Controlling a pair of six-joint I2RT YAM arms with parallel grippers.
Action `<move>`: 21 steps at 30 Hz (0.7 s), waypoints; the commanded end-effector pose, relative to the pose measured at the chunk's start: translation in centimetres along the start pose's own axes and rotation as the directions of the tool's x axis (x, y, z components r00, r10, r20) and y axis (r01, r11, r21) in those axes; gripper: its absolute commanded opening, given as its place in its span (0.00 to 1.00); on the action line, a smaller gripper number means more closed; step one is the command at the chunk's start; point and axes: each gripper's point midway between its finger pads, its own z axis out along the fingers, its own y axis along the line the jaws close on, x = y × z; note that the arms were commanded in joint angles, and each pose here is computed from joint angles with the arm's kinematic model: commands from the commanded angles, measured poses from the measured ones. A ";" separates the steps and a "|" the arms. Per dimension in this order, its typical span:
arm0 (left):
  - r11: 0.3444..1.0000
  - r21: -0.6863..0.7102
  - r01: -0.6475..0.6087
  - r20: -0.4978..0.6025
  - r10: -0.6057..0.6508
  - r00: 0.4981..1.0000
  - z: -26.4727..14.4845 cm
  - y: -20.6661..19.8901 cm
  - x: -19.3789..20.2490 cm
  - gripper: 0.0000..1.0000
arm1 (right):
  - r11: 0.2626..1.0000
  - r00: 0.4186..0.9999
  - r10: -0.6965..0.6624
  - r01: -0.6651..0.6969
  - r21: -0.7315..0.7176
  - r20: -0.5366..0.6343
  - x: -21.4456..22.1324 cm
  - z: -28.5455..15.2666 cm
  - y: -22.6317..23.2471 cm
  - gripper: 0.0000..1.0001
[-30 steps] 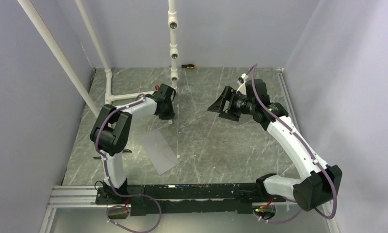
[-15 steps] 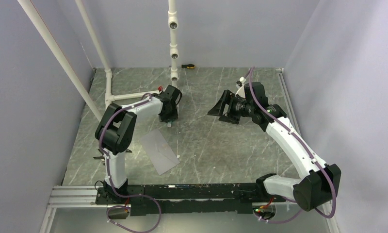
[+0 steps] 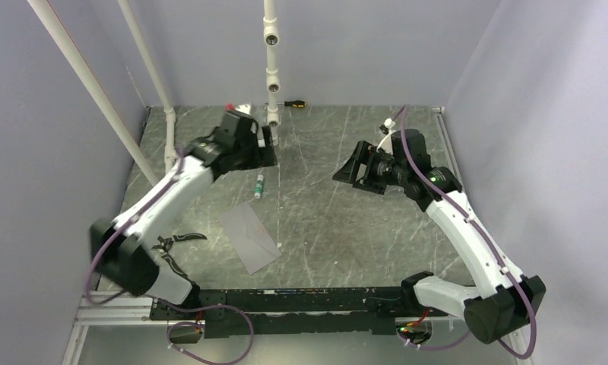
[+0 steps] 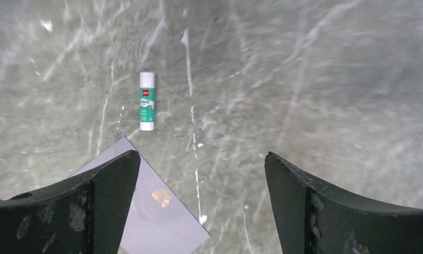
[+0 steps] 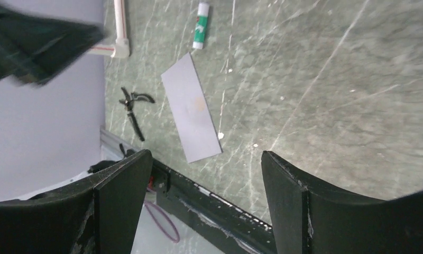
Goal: Place the letter into the envelope and seal it
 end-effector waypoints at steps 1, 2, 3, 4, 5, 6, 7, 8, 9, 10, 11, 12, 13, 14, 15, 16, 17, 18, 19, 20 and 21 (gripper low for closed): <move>0.987 0.127 -0.094 0.095 0.082 0.992 -10.7 -0.8 -2.0 0.93 | 0.989 0.975 -0.127 0.111 0.096 0.184 -3.3 -4.5 0.6 0.80; 0.984 0.138 -0.112 0.112 0.097 0.989 -12.7 -0.5 -2.0 0.93 | 0.981 0.962 -0.148 0.114 0.157 0.228 -4.1 -5.4 -0.1 0.80; 0.983 0.139 -0.120 0.137 0.101 0.985 -14.5 -0.1 -2.1 0.93 | 0.972 0.950 -0.169 0.116 0.206 0.263 -4.6 -6.4 -0.6 0.80; 0.984 0.132 -0.123 0.163 0.100 0.982 -16.3 0.4 -2.3 0.93 | 0.961 0.936 -0.193 0.119 0.250 0.295 -5.2 -7.5 -1.1 0.80; 0.985 0.122 -0.125 0.189 0.101 0.977 -17.9 1.1 -2.5 0.93 | 0.945 0.914 -0.226 0.122 0.302 0.337 -5.8 -9.0 -1.6 0.80; 0.985 0.115 -0.129 0.214 0.102 0.971 -19.3 1.5 -2.6 0.93 | 0.929 0.891 -0.255 0.118 0.350 0.375 -6.4 -10.3 -2.1 0.80; 0.986 0.106 -0.127 0.239 0.098 0.966 -20.8 2.1 -2.7 0.93 | 0.911 0.868 -0.285 0.113 0.397 0.407 -7.0 -11.7 -2.6 0.81; 0.987 0.101 -0.123 0.268 0.092 0.959 -22.1 2.6 -2.9 0.93 | 0.894 0.842 -0.312 0.103 0.437 0.440 -7.5 -13.2 -2.9 0.83; 0.987 0.106 -0.124 0.303 0.087 0.949 -23.9 3.1 -3.0 0.93 | 0.874 0.814 -0.342 0.093 0.477 0.469 -8.0 -14.8 -3.2 0.95; 0.987 0.102 -0.123 0.330 0.083 0.940 -25.1 3.6 -3.0 0.93 | 0.859 0.787 -0.368 0.085 0.504 0.495 -8.5 -16.3 -3.3 0.99; 0.988 0.097 -0.117 0.353 0.075 0.932 -26.2 4.1 -2.9 0.93 | 0.843 0.759 -0.393 0.073 0.533 0.518 -8.8 -17.7 -3.4 0.99; 0.992 0.078 -0.103 0.377 0.066 0.924 -27.3 5.0 -2.9 0.93 | 0.832 0.733 -0.410 0.058 0.551 0.543 -9.2 -19.1 -3.4 1.00; 0.994 0.063 -0.085 0.398 0.053 0.916 -28.3 5.8 -2.8 0.93 | 0.825 0.707 -0.426 0.046 0.564 0.565 -9.4 -20.4 -3.3 1.00; 0.996 0.050 -0.067 0.413 0.041 0.910 -29.2 6.6 -2.5 0.93 | 0.818 0.684 -0.438 0.035 0.574 0.583 -9.6 -21.5 -3.3 1.00; 0.998 0.037 -0.051 0.431 0.030 0.902 -30.2 7.4 -2.3 0.93 | 0.813 0.663 -0.446 0.019 0.582 0.601 -9.7 -22.5 -3.2 1.00; 0.999 0.032 -0.039 0.450 0.020 0.893 -31.1 8.0 -2.0 0.93 | 0.809 0.643 -0.451 0.001 0.588 0.619 -9.9 -23.5 -3.2 1.00; 0.999 0.029 -0.035 0.464 0.018 0.886 -31.8 8.5 -1.8 0.93 | 0.806 0.627 -0.455 -0.011 0.591 0.632 -9.9 -24.3 -3.2 1.00; 0.999 0.022 -0.030 0.480 0.016 0.877 -32.6 9.1 -1.6 0.93 | 0.804 0.612 -0.458 -0.024 0.594 0.645 -9.9 -25.0 -3.2 1.00; 1.000 0.015 -0.019 0.495 0.010 0.869 -33.3 9.6 -1.5 0.93 | 0.802 0.599 -0.462 -0.033 0.596 0.655 -10.0 -25.5 -3.1 1.00; 1.000 0.006 -0.012 0.504 0.008 0.864 -33.9 10.1 -1.3 0.93 | 0.803 0.587 -0.464 -0.037 0.594 0.664 -10.0 -26.0 -3.0 1.00; 1.000 -0.002 -0.010 0.507 0.010 0.862 -34.4 10.6 -1.0 0.93 | 0.803 0.576 -0.467 -0.042 0.595 0.671 -10.1 -26.5 -2.9 1.00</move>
